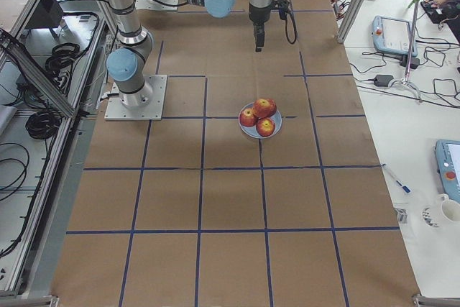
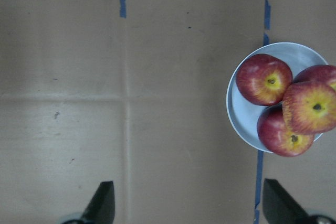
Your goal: Transfer apple from basket to plate
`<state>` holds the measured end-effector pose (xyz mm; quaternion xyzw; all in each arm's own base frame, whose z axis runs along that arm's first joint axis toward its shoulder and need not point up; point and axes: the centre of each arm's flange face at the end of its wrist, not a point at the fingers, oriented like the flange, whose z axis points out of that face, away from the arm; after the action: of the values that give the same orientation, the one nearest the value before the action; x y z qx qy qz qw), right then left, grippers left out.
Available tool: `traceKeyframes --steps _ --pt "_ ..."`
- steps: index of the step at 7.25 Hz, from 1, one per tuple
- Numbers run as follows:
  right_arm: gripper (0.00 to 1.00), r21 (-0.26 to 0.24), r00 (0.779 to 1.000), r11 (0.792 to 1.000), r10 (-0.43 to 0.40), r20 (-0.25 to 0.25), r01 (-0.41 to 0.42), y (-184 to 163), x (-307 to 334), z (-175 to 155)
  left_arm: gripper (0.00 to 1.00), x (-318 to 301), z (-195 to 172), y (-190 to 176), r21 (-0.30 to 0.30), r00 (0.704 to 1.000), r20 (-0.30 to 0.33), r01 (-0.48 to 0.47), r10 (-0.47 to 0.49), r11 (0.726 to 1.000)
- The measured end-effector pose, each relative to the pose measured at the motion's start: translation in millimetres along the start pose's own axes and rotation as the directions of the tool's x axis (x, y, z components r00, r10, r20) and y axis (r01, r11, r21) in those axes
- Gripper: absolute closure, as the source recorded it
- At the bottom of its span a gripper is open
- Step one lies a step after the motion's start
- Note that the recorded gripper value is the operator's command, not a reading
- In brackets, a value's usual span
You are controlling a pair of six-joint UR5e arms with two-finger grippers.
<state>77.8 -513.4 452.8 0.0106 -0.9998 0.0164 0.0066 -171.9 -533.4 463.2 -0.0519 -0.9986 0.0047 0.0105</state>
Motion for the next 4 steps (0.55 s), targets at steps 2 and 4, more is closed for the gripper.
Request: traceKeyframes --steps 2,4 --pt "0.0 -0.021 1.0 1.0 -0.016 0.011 0.017 20.0 -36.8 -11.9 0.02 0.0 0.0 0.0 0.0 1.0 0.0 -0.001 0.001 1.0" --pt "0.0 -0.02 1.0 1.0 -0.023 0.018 0.023 33.2 -45.1 -23.8 0.02 -0.1 -0.1 -0.1 0.001 1.0 0.0 -0.001 0.001 1.0"
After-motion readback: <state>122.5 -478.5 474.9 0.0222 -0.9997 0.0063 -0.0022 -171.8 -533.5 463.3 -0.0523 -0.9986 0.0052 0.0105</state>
